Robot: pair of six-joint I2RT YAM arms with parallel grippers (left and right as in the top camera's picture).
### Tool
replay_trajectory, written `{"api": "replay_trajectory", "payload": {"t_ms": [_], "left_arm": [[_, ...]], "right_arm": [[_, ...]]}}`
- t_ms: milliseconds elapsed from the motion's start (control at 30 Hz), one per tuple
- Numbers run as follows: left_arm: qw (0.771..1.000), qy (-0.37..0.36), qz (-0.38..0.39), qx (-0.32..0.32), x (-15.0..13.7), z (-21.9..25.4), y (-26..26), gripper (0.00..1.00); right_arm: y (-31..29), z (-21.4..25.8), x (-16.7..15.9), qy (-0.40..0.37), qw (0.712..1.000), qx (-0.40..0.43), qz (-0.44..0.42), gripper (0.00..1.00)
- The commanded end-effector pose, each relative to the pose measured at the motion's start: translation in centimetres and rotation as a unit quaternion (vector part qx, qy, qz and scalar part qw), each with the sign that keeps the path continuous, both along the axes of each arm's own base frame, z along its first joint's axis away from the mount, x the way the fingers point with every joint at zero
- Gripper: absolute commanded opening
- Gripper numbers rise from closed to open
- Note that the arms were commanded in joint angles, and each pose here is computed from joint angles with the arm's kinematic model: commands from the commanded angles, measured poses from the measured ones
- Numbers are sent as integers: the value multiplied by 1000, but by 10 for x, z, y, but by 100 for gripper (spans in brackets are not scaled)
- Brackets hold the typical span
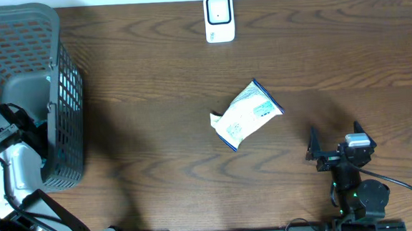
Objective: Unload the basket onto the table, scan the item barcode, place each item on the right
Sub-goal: 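Return the left gripper into the basket toward the teal mouthwash bottle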
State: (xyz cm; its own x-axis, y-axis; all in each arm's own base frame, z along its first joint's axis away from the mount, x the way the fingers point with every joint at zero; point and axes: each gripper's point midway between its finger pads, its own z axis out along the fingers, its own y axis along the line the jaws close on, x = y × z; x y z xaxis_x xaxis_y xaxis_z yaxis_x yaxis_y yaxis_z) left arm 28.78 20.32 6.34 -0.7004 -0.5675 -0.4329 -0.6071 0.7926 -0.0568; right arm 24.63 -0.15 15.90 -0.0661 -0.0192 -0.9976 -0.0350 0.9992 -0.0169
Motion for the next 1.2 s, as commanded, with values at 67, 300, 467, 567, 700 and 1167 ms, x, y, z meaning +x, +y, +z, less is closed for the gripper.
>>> {"api": "replay_trajectory", "payload": {"t_ms": [67, 300, 467, 567, 700, 1167], "left_arm": [[1000, 16, 25, 7, -10, -15, 5, 98], [999, 45, 27, -6, -14, -37, 4, 98], [998, 60, 30, -19, -15, -54, 3, 98], [996, 69, 38, -30, -17, -63, 1, 98], [996, 76, 38, -34, -18, -69, 1, 98], [997, 61, 43, -27, -13, -65, 5, 47]], "right_arm": [[-2, -1, 0, 2, 1000, 3, -6, 99], [-2, -1, 0, 2, 1000, 3, -6, 99], [-2, -1, 0, 2, 1000, 3, -6, 99], [-2, -1, 0, 2, 1000, 3, -6, 99], [-2, -1, 0, 2, 1000, 3, -6, 99], [-2, -1, 0, 2, 1000, 3, -6, 99]]}}
